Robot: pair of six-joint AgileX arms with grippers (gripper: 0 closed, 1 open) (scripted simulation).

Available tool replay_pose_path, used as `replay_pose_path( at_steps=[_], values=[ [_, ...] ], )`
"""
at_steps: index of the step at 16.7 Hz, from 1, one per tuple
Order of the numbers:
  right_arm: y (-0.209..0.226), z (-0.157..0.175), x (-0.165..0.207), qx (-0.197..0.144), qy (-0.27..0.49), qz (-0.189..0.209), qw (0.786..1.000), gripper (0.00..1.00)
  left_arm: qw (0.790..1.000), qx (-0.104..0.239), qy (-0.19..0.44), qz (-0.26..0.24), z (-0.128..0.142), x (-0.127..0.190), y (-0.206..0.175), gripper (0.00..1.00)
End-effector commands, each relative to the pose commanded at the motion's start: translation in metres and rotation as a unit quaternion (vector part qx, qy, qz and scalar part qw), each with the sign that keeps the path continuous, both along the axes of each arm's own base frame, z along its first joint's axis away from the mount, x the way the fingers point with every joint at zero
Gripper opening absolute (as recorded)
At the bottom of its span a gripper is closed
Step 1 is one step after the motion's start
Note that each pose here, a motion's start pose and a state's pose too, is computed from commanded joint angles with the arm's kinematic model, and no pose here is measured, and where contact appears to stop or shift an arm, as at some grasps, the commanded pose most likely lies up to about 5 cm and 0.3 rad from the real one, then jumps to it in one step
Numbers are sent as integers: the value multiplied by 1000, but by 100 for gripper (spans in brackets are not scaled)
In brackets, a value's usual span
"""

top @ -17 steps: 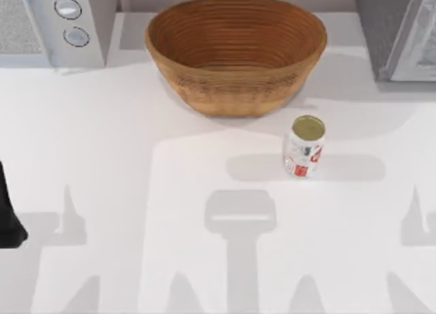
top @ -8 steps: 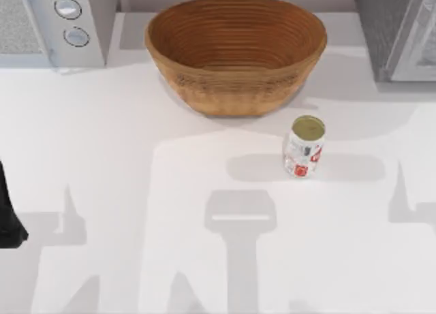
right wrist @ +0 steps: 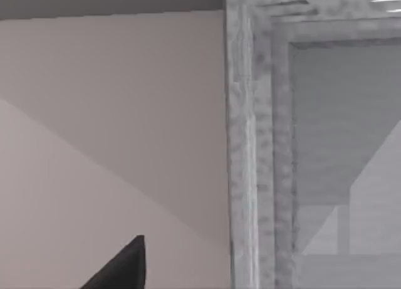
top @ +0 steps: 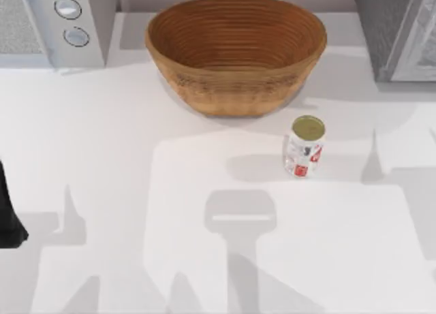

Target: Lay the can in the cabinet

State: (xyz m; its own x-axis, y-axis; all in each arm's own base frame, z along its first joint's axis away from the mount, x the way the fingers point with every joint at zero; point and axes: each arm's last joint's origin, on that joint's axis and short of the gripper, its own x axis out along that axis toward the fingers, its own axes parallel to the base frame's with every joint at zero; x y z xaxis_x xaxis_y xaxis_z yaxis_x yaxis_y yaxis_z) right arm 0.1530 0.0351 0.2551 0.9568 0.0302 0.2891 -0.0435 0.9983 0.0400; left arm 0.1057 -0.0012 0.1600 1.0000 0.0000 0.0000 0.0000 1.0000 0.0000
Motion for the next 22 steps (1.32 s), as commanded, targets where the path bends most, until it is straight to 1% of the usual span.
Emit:
replay_pose_path(
  at_steps=[5, 9, 12, 15, 22],
  values=[
    [37, -8, 45, 20, 17, 3, 1000, 100, 1000, 0, 0, 0, 0, 0, 0, 100],
    [75, -34, 76, 31, 37, 3, 999, 100, 1000, 0, 0, 0, 0, 0, 0, 100],
    [105, -66, 91, 33, 57, 1, 998, 100, 1000, 0, 0, 0, 0, 0, 0, 100],
    [131, -104, 97, 29, 80, -3, 996, 100, 1000, 0, 0, 0, 0, 0, 0, 100],
    [168, -192, 84, 4, 124, -15, 992, 100, 1000, 0, 0, 0, 0, 0, 0, 100]
  ],
)
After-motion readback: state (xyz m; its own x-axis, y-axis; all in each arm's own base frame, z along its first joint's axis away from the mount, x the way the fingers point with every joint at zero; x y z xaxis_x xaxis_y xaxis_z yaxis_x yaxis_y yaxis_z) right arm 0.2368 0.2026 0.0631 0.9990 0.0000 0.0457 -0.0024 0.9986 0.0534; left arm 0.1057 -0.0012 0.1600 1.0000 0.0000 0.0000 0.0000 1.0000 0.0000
